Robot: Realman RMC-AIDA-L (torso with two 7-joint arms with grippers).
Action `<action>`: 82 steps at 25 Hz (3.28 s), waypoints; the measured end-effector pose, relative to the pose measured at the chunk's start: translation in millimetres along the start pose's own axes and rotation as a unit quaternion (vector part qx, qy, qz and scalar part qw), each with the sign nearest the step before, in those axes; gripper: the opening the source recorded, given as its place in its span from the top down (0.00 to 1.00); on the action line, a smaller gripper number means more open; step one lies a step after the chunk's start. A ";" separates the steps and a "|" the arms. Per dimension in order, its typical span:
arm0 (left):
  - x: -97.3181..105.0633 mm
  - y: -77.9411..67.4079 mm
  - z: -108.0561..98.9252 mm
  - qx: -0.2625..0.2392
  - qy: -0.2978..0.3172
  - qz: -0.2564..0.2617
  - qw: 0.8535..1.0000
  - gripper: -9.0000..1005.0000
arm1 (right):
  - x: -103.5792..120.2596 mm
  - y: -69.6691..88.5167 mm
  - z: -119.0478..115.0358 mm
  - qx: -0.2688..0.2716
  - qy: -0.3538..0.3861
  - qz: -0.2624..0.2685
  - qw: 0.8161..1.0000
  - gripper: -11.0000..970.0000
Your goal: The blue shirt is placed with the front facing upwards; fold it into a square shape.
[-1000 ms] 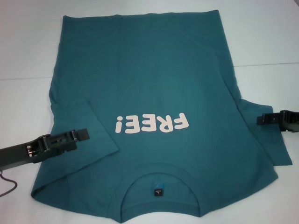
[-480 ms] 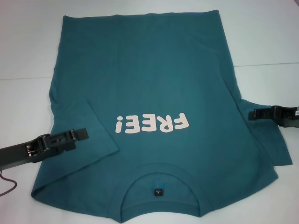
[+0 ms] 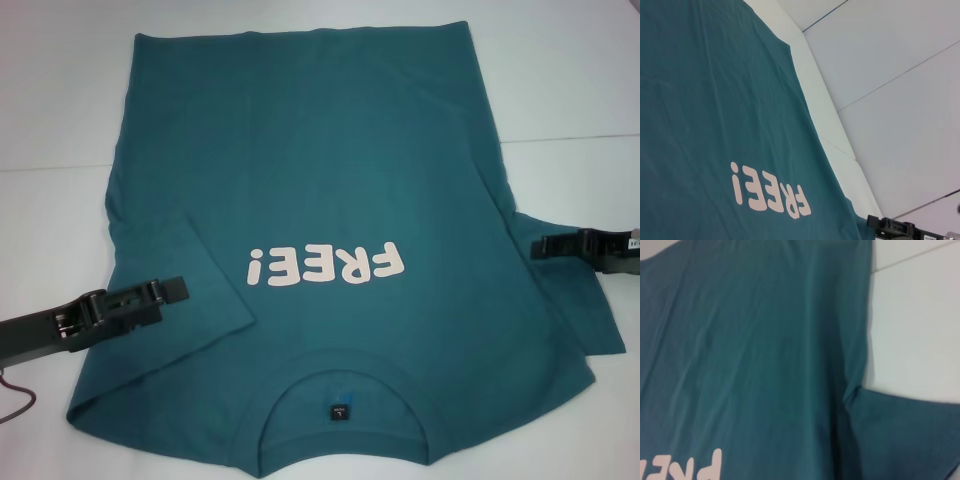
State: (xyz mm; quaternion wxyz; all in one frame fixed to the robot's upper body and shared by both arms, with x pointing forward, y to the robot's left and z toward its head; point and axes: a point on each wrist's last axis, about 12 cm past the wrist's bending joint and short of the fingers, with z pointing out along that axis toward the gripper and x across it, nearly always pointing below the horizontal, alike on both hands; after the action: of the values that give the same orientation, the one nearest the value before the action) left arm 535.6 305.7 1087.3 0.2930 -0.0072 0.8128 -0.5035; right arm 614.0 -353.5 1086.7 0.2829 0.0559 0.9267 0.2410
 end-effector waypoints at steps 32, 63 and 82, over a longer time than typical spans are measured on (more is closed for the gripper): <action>1.0 -0.9 -0.7 0.005 0.001 -0.006 1.000 0.13 | -12.5 -23.9 -27.6 0.031 -0.017 0.015 0.999 0.98; 5.4 3.6 -8.8 0.001 -0.018 -0.017 1.000 0.13 | -59.4 45.8 -24.7 0.004 0.023 -0.083 0.996 0.98; 6.5 6.7 -13.2 -0.002 -0.032 -0.026 0.999 0.13 | -51.1 93.8 11.0 0.007 0.065 -0.164 0.984 0.98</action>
State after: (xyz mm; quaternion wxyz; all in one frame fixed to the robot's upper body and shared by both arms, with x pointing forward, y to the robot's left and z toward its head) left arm 525.7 317.8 1083.0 0.3055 -0.0447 0.8039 -0.5084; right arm 659.5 -278.9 1149.1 0.2570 -0.1105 0.9415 0.1880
